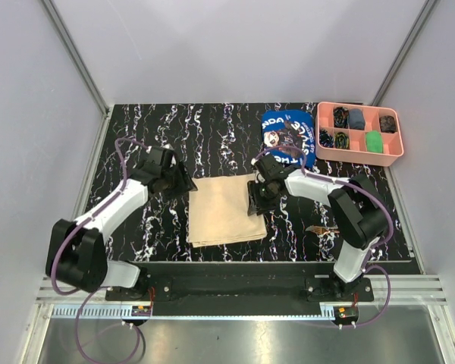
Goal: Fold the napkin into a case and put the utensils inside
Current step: Move the lower triangle-folded napkin to the center of the board, then pick up the lower triangle-folded napkin from the center of the board.
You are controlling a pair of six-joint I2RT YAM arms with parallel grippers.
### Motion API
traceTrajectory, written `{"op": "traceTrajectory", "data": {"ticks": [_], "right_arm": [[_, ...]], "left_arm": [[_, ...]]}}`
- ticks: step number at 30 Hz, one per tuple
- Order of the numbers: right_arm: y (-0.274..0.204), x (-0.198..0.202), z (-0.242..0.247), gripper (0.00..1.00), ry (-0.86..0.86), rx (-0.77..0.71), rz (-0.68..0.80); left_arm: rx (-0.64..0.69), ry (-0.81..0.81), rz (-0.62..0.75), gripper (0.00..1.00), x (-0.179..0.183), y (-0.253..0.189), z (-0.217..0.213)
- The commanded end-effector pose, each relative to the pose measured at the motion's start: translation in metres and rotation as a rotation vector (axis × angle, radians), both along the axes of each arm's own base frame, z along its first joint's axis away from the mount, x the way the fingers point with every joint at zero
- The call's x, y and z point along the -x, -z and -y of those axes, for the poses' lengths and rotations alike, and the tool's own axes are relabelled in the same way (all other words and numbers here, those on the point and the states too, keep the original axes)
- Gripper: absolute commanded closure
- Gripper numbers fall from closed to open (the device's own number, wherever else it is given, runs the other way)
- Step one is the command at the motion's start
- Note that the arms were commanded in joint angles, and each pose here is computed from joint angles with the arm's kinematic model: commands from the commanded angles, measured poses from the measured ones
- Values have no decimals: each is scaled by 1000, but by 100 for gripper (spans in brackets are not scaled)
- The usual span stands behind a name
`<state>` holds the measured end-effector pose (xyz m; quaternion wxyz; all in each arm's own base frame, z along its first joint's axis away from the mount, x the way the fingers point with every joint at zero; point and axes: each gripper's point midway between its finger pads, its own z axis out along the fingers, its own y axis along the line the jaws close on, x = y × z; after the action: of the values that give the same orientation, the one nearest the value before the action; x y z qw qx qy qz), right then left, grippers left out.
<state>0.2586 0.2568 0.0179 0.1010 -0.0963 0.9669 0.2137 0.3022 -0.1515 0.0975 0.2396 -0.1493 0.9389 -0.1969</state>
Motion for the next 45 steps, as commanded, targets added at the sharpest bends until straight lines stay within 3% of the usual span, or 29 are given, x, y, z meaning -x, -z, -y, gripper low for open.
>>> {"op": "traceTrajectory", "data": {"ticks": [1, 4, 5, 9, 16, 22, 30, 40, 42, 45], "right_arm": [[12, -4, 45, 54, 39, 217, 73], [-33, -3, 16, 49, 60, 144, 130], [-40, -4, 22, 38, 82, 210, 155], [-74, -6, -34, 18, 94, 175, 199], [-49, 17, -149, 12, 18, 153, 158], [-24, 26, -181, 18, -16, 236, 193], [1, 43, -177, 36, -29, 305, 146], [33, 62, -148, 37, -55, 533, 109], [31, 62, -147, 42, -52, 526, 123], [35, 62, -147, 63, -52, 517, 112]], "left_arm": [[29, -33, 81, 43, 11, -26, -7], [-52, -98, 78, 39, 22, -32, -29], [-94, -148, 111, 38, 22, -41, -42], [-137, -292, 169, 33, 29, -68, -68], [-136, -433, 215, 26, 46, -106, -90], [-162, -436, 227, 25, 56, -117, -99], [-201, -422, 250, 23, 60, -121, -107], [-204, -423, 216, 20, 62, -114, -111], [-212, -426, 216, 18, 61, -114, -113], [-223, -432, 199, 16, 59, -111, -120]]}}
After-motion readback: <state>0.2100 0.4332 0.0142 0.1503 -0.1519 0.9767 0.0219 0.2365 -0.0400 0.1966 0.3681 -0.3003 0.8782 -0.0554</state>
